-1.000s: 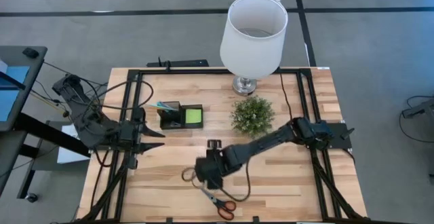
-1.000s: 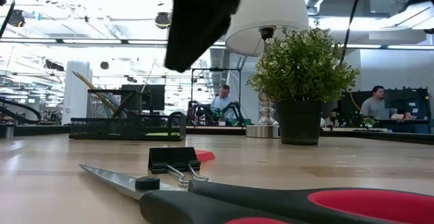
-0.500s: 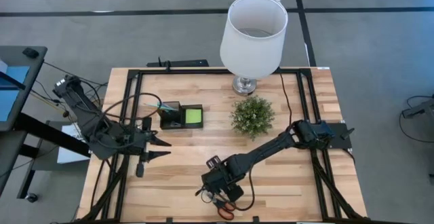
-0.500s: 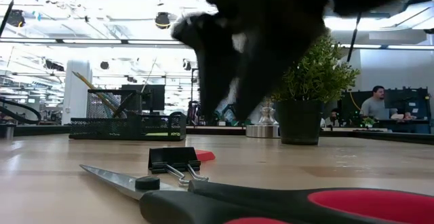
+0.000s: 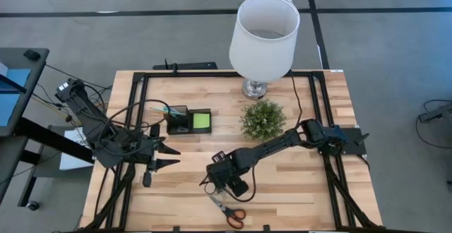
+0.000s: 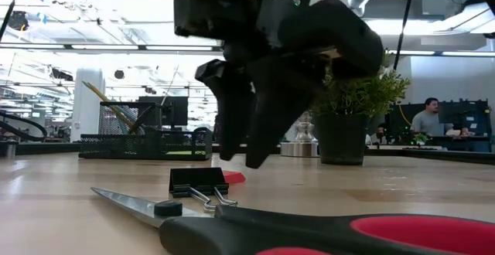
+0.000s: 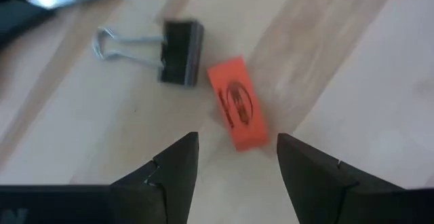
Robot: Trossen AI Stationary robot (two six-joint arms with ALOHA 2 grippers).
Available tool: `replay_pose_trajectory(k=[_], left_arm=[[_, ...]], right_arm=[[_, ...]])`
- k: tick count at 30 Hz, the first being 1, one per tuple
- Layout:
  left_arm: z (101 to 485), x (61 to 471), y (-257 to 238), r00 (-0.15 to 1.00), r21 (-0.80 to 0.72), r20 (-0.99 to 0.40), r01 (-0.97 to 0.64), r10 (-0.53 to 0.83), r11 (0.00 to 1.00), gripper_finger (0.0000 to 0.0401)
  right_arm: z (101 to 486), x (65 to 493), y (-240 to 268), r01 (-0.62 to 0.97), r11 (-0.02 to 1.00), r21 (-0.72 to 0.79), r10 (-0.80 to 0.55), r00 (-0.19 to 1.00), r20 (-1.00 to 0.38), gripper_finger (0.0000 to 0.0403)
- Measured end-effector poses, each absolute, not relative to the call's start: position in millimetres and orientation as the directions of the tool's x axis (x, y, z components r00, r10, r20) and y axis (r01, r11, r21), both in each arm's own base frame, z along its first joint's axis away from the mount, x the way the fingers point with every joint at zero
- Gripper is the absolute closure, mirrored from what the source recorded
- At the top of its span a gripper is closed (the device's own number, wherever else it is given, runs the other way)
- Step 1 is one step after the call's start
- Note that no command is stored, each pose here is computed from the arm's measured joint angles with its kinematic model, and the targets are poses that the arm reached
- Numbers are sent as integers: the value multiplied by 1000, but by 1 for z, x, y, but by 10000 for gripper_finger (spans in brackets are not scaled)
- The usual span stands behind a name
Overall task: Pick and place office supplies into organizer
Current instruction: Put the orange eraser into the black desk organizer
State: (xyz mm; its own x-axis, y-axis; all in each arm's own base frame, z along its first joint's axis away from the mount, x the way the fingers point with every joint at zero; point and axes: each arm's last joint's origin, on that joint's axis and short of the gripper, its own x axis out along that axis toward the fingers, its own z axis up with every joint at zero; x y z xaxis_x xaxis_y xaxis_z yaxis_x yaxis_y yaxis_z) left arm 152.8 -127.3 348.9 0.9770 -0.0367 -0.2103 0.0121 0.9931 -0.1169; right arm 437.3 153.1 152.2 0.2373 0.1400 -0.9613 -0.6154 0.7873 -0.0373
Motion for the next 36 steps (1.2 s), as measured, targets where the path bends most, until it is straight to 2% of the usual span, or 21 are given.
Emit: replay_pose_trajectory(k=[6, 8, 13, 17, 23, 36], left_arm=[[349, 153, -127, 977, -117, -211, 16, -41, 993, 303], [349, 152, -128, 976, -117, -211, 20, -45, 993, 303], [349, 149, -132, 975, -118, -211, 44, -68, 992, 303], [349, 146, -135, 975, -116, -209, 55, -79, 992, 304], [349, 144, -137, 974, -117, -207, 64, -88, 991, 304], [349, 144, -135, 980, -141, -197, 8, -36, 990, 304]], right_arm=[[156, 447, 159, -653, 754, -71, 202, 334, -921, 210], [155, 447, 157, -663, 746, -57, 224, 331, -917, 210], [133, 441, 145, -683, 730, -37, 273, 341, -899, 210], [108, 437, 130, -687, 723, 76, 410, 337, -848, 210], [90, 431, 105, -648, 755, 100, 416, 356, -837, 212], [87, 433, 102, -647, 743, 169, 486, 349, -801, 280]])
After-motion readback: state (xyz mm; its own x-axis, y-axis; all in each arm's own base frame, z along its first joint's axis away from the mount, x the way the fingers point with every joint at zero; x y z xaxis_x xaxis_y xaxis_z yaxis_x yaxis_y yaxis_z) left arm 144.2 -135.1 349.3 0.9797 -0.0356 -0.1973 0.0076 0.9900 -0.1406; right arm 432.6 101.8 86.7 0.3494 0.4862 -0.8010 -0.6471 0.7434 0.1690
